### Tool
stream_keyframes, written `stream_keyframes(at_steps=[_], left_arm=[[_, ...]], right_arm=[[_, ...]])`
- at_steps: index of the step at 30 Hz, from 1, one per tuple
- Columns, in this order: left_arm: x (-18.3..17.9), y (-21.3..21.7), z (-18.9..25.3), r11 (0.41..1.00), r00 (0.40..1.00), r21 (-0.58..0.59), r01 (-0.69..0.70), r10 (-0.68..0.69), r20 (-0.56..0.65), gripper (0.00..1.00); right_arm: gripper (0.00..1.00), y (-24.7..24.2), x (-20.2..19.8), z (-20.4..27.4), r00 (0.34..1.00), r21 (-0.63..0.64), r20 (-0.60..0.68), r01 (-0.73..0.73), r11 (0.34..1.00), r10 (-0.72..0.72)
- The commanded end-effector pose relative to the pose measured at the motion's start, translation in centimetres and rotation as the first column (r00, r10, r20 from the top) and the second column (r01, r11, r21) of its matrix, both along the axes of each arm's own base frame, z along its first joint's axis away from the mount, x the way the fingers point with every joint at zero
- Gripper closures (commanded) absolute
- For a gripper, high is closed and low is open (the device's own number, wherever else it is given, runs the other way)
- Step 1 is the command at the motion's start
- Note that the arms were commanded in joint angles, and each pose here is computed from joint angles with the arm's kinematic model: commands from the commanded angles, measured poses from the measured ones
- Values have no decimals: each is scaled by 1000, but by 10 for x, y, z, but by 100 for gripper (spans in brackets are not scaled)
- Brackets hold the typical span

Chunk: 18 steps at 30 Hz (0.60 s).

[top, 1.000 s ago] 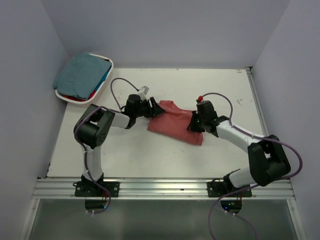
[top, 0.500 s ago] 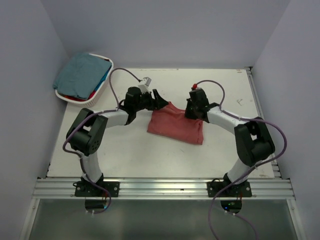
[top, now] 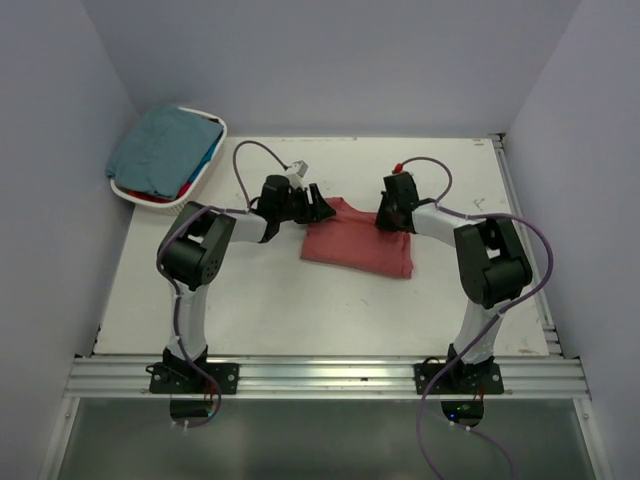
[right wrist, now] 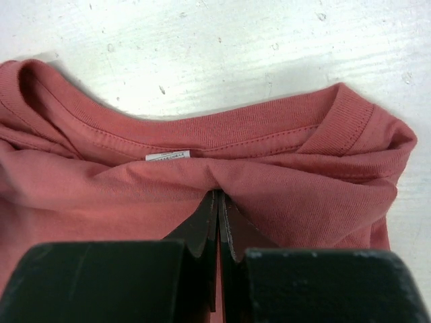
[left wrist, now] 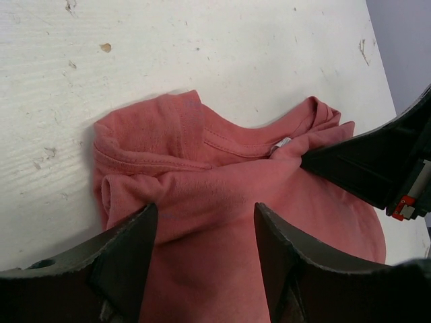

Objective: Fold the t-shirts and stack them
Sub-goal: Smooth out wrinkles on the folded tshirt

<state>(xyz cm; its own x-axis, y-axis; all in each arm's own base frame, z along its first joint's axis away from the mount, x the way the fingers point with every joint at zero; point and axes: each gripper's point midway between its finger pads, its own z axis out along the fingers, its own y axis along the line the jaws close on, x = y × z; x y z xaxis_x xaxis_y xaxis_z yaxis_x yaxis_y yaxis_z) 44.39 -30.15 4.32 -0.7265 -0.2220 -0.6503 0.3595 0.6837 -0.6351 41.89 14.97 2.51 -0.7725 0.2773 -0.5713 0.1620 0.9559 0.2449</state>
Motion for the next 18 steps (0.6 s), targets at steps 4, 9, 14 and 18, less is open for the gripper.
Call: stream_keyframes(at_steps=[4, 9, 14, 18], left_arm=[[6, 20, 12, 999, 998, 22, -32, 30, 59, 36], [-2, 22, 122, 998, 958, -64, -7, 25, 285, 26], [-10, 39, 169, 998, 946, 2, -62, 58, 319, 17], [-32, 50, 140, 996, 975, 60, -68, 54, 216, 17]], right_arm=[[100, 4, 14, 17, 994, 33, 103, -50, 998, 47], [100, 10, 20, 73, 953, 78, 293, -99, 992, 72], [40, -5, 4, 110, 938, 53, 342, -71, 996, 49], [18, -32, -26, 90, 974, -27, 224, 25, 999, -18]])
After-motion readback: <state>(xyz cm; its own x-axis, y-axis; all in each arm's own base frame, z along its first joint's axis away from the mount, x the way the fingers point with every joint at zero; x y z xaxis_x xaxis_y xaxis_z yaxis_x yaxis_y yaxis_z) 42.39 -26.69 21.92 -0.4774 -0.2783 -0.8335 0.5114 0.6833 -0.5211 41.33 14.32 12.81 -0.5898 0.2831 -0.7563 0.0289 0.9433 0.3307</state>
